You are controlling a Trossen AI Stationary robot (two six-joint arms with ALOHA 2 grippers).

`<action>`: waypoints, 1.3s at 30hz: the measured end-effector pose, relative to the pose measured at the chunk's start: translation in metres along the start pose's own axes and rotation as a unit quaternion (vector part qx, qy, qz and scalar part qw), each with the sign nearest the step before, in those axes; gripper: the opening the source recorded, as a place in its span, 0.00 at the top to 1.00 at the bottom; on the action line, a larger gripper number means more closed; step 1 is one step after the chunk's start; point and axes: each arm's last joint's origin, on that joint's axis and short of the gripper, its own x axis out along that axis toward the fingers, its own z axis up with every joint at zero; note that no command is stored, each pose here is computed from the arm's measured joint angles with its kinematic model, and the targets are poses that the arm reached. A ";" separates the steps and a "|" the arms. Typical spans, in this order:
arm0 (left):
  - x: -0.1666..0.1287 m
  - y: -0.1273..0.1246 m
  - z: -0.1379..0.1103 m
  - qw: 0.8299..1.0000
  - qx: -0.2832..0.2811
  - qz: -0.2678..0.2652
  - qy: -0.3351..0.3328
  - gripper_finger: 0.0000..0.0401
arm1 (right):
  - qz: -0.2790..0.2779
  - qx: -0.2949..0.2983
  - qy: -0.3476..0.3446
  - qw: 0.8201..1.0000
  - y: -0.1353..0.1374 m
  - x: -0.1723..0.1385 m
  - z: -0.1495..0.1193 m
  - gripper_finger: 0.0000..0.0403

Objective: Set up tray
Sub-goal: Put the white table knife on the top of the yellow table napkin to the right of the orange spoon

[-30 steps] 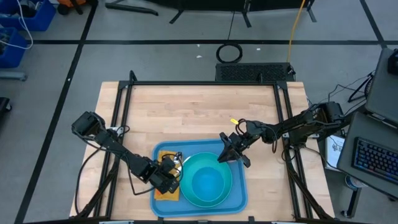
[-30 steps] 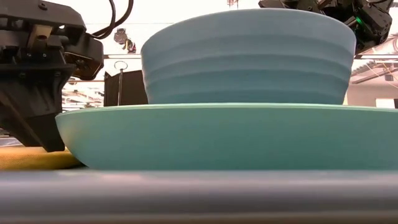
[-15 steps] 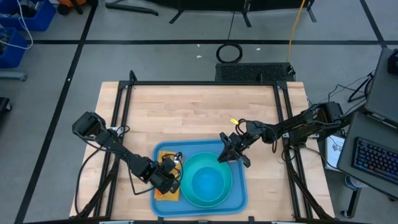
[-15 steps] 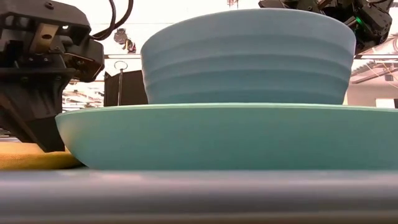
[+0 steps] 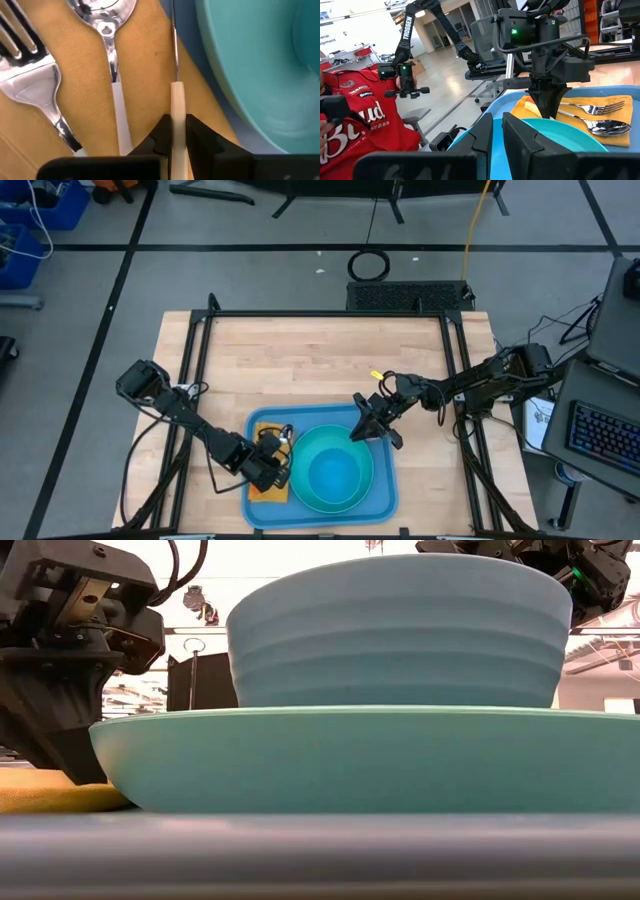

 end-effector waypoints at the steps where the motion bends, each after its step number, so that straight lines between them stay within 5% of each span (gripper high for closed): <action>1: 0.000 0.000 0.000 1.000 -0.007 -0.001 -0.005 0.92 | 0.000 0.000 0.000 1.000 0.000 0.000 0.000 0.92; 30: 0.000 0.004 -0.027 0.992 -0.103 -0.010 -0.078 0.92 | 0.000 0.000 0.000 1.000 0.000 0.000 0.000 0.92; 39: 0.001 0.004 -0.027 0.990 -0.112 -0.012 -0.082 0.82 | 0.000 0.000 0.000 1.000 0.000 0.000 0.000 0.92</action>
